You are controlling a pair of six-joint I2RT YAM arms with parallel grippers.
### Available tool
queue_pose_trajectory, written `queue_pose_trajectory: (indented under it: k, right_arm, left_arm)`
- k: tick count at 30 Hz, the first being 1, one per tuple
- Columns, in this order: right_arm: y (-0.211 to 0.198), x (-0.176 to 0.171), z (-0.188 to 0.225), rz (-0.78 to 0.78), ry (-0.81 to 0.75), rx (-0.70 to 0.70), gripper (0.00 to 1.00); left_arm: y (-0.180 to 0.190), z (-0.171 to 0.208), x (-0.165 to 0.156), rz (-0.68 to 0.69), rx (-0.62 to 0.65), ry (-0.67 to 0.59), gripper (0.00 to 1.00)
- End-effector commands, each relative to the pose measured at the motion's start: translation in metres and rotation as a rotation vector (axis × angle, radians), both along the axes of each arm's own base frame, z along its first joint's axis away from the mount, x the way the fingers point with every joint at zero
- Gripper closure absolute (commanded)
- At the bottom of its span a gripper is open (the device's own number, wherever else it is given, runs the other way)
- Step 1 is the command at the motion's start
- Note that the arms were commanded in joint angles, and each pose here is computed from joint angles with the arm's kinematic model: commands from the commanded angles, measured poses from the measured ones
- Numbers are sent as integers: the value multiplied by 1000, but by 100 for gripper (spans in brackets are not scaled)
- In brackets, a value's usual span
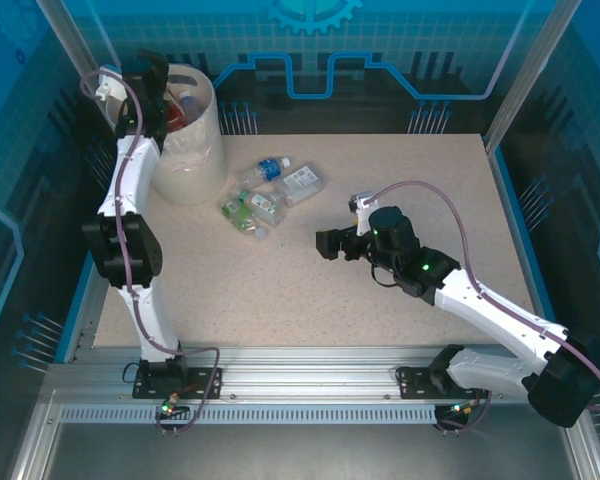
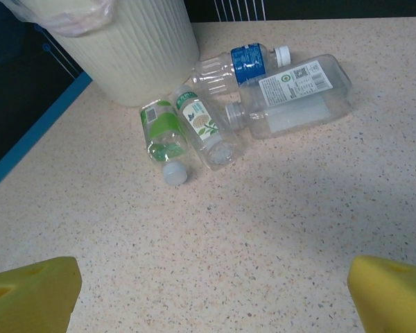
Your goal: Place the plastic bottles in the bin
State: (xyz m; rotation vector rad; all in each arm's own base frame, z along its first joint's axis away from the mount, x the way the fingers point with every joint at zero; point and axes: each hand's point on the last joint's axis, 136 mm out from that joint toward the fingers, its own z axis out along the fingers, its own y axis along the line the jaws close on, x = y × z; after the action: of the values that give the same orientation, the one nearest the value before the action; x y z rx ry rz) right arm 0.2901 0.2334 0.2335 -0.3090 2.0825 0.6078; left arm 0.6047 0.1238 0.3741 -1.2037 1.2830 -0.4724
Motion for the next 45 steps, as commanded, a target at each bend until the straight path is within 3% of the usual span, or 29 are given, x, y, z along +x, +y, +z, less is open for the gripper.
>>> queue_pose_trajectory:
  k: [1, 6, 10, 16, 21, 27, 33, 39, 45]
  right_arm:
    - [0, -3, 3, -3, -15, 8, 0]
    - [-1, -2, 2, -4, -18, 10, 0]
    - [0, -2, 1, -2, -25, 9, 0]
    - [1, 0, -1, -1, -25, 4, 0]
    - [2, 3, -3, -5, -21, -3, 0]
    - [5, 9, -5, -4, -14, -16, 0]
    - [15, 17, 1, 21, -17, -31, 0]
    - [20, 19, 1, 37, -7, -35, 0]
    - [14, 14, 5, 32, -30, -29, 0]
  left_arm:
    - [-21, 60, -26, -35, 97, -76, 1]
    - [-37, 85, -38, -69, 260, -57, 1]
    - [-38, 82, -35, -93, 394, 29, 1]
    - [-52, 52, -1, -235, 609, 171, 1]
    - [-70, 31, 32, -408, 691, 201, 1]
    - [-76, -6, 55, -522, 668, 226, 1]
    - [-45, -35, 56, -483, 587, 300, 1]
    - [-16, -16, 28, -411, 604, 368, 1]
    - [-38, 14, -7, -470, 569, 342, 1]
